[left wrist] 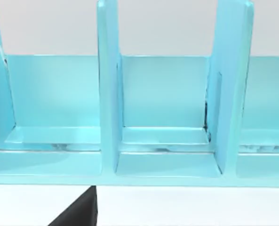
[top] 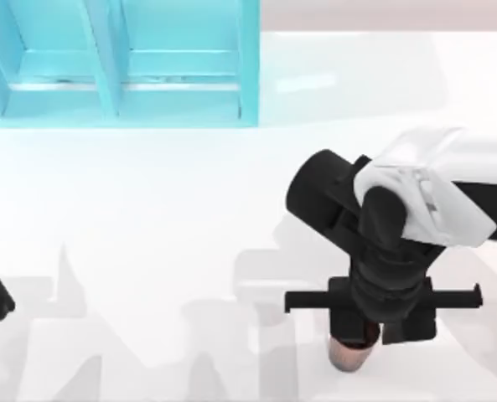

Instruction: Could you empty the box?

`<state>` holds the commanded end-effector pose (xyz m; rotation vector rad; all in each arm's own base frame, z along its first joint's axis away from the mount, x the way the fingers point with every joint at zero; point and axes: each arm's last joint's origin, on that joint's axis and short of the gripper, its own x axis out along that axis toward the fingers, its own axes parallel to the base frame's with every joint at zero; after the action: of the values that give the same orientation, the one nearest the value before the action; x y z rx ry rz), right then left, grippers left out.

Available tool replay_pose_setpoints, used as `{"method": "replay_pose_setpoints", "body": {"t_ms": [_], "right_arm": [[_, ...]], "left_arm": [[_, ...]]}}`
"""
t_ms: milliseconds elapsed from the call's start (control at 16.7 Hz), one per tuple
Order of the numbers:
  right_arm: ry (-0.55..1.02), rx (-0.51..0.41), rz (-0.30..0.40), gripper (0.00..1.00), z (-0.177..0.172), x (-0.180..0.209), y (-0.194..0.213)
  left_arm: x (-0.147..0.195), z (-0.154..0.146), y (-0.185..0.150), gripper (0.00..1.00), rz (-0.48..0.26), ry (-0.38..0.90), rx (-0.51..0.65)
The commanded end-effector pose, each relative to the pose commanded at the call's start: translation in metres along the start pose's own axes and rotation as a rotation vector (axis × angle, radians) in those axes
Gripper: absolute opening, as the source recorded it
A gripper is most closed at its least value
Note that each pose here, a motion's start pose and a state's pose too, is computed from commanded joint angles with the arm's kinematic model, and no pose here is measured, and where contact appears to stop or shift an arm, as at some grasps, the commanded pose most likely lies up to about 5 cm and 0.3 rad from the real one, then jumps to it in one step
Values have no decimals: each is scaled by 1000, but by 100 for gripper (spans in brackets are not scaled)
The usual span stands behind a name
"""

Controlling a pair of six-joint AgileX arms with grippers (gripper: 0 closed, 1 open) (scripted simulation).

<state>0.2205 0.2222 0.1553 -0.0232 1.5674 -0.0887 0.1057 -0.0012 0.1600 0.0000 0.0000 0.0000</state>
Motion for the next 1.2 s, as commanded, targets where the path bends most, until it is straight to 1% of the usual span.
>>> {"method": "replay_pose_setpoints", "body": {"t_ms": [360,420,960,1080,1200], "right_arm": [[0,0,0,98,0,0,0],[0,0,0,100,0,0,0],[-1,2,0,100,1,-1,0],[-4,3,-1,100,2,-10,1],[-3,3,-4,100,4,-30,2]], "left_arm": [[0,0,0,100,0,0,0],[0,0,0,100,0,0,0],[0,0,0,100,0,0,0],[0,0,0,100,0,0,0],[0,0,0,100,0,0,0]]}}
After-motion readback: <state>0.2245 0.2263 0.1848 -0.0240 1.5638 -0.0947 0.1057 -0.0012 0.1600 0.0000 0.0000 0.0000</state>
